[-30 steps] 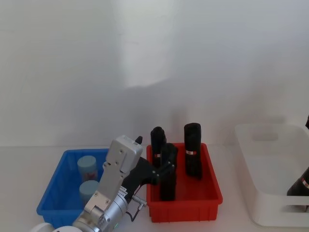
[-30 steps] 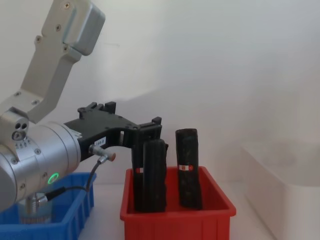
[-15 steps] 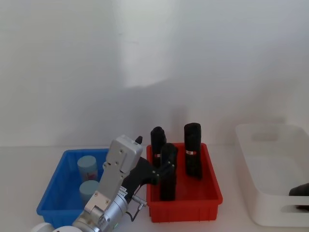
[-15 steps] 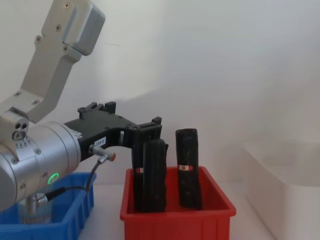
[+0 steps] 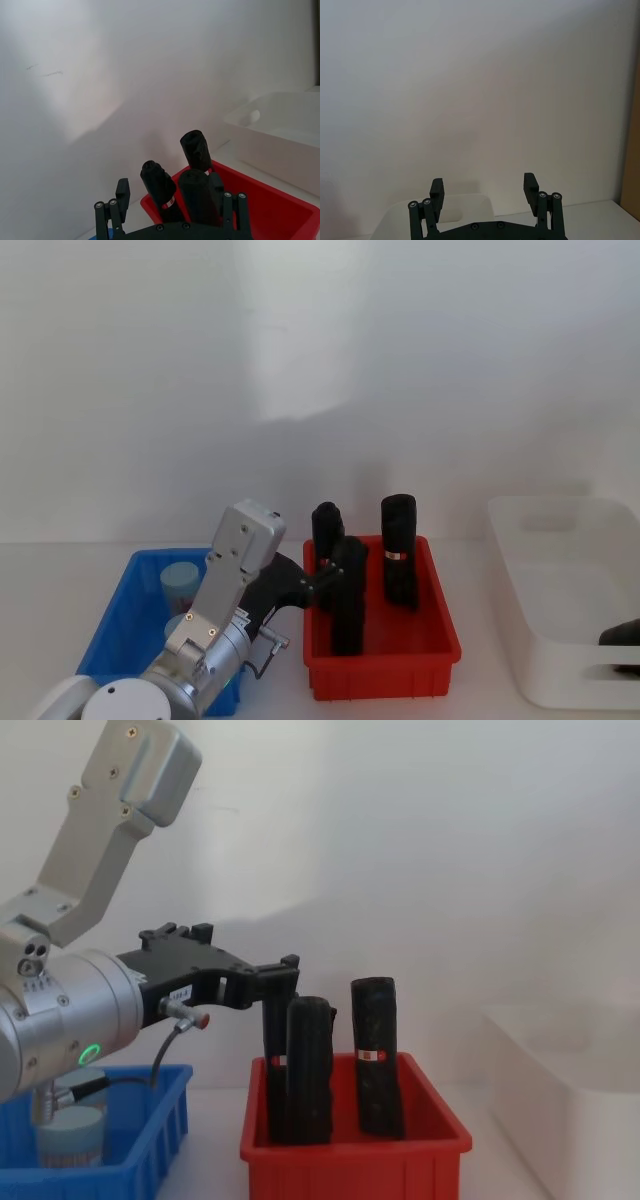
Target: Pick the cotton swabs from the blue box and place them into the white box.
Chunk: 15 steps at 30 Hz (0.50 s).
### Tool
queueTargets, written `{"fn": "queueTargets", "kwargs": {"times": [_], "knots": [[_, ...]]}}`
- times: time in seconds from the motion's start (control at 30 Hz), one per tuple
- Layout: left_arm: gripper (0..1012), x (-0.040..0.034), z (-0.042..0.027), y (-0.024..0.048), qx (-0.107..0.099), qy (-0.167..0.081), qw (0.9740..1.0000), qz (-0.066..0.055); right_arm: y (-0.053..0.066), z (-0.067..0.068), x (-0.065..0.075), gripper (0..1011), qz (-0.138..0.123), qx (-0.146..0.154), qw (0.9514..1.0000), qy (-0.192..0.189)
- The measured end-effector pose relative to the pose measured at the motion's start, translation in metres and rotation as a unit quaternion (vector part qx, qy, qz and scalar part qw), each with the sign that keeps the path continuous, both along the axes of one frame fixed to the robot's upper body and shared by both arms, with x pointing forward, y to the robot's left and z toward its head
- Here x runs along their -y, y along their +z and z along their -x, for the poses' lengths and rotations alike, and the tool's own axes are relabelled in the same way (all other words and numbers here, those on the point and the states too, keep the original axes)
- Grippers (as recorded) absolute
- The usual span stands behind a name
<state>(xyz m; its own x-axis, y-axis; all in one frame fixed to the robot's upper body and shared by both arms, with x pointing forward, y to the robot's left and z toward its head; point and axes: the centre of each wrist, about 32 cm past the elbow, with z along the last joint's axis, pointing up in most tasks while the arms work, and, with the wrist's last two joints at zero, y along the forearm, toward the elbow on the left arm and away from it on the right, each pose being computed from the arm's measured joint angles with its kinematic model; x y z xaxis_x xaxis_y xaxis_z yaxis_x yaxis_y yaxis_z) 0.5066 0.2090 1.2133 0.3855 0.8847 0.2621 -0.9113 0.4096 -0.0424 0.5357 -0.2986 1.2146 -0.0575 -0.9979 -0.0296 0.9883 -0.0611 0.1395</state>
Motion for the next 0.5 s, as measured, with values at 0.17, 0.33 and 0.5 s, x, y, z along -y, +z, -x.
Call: {"fn": "queueTargets", "kwargs": {"times": [0.17,0.33,0.5], "knots": [[1003,-0.0139,-0.0062,0.0037,-0.017,0.018,0.9996,-0.012,0.0,0.0,0.0,1002,0.0,0.0,1.0,-0.001],[1003,-0.0259,-0.0083,0.0052,-0.028,0.034,0.9989,-0.017,0.0,0.0,0.001,1002,-0.001,0.0,1.0,-0.001],[1003,-0.0455,-0.0075,0.0046,-0.05,0.06,0.9968,-0.019,0.0,0.0,0.001,1002,-0.001,0.0,1.0,-0.002]]}}
